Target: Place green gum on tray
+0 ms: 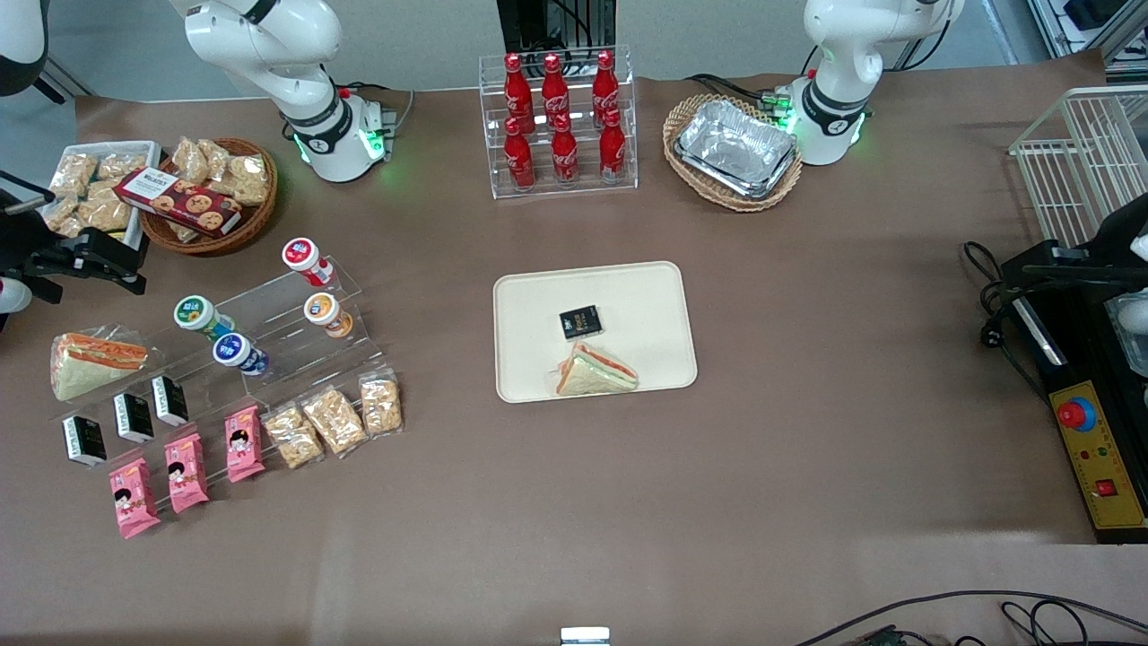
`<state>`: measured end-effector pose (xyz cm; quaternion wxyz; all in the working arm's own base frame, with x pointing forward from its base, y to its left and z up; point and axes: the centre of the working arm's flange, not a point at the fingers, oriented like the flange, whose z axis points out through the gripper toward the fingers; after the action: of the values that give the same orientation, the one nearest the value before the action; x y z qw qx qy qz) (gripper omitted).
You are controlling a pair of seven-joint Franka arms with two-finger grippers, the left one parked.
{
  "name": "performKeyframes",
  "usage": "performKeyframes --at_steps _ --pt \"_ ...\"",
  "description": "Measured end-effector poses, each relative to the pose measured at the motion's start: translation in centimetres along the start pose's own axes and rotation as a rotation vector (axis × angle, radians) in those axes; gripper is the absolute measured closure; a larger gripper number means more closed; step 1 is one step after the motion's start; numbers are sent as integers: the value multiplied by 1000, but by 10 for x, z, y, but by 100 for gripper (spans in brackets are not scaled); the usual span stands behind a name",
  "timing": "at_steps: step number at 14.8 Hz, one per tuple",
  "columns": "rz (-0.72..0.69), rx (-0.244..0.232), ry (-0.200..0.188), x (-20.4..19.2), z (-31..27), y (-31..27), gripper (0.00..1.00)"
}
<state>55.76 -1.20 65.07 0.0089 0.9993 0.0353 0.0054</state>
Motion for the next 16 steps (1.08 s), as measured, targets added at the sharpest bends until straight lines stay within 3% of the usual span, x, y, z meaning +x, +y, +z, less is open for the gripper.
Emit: performKeyframes --at_steps 7,16 --pt "-3 0 0 0 0 4 0" --pt "-141 -1 -9 -5 5 52 0"
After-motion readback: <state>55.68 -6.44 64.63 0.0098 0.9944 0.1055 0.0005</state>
